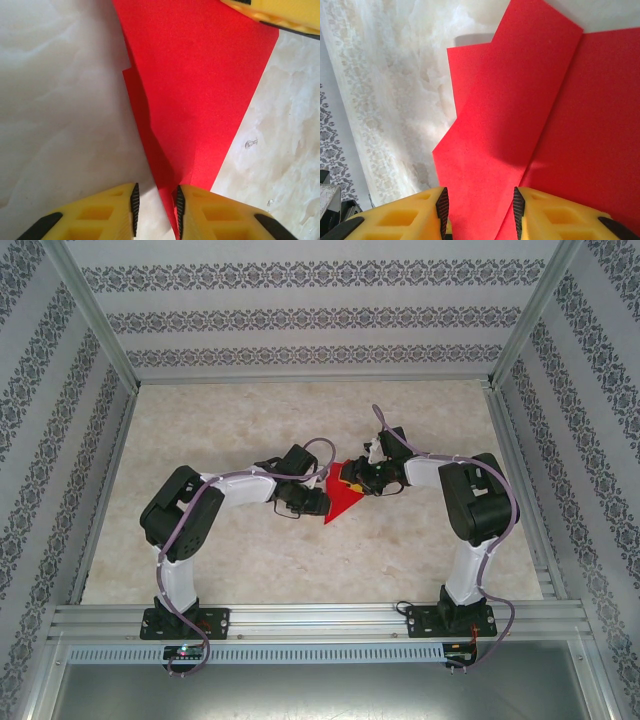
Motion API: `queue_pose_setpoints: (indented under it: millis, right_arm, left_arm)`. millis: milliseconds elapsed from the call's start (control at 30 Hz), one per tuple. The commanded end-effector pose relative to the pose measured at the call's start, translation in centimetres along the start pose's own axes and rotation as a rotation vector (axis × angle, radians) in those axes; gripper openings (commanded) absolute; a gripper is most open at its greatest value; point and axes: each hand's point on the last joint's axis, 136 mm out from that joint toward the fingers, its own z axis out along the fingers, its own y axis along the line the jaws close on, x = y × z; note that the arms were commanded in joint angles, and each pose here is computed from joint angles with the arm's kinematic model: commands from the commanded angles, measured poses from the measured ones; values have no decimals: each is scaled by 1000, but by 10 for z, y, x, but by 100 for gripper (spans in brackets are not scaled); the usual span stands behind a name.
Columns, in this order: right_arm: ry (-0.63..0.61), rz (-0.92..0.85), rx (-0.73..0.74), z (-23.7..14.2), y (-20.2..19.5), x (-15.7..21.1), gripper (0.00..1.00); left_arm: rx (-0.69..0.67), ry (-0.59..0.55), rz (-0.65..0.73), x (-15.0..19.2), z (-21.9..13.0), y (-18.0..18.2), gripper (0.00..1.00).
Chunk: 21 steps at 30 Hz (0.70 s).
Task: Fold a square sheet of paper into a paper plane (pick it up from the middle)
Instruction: Fourth fold the wing at the center of the table.
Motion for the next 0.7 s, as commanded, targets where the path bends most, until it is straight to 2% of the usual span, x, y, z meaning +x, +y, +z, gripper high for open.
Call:
queue_pose_setpoints:
  millis: [0, 267, 433, 667]
  right_arm:
    - [31, -2, -26, 7, 4, 6, 41]
    - [42, 5, 6, 7, 0, 10, 41]
    - [35, 16, 78, 5, -10, 10, 41]
    - [43, 32, 100, 8, -9, 11, 41]
  left_arm:
    - [29, -19, -1, -11, 3, 0, 27]
    - [22, 12, 2, -7, 12, 6, 27]
    - [-8, 35, 4, -1, 18, 14, 24]
    - [-32, 57, 5, 5, 26, 24, 21]
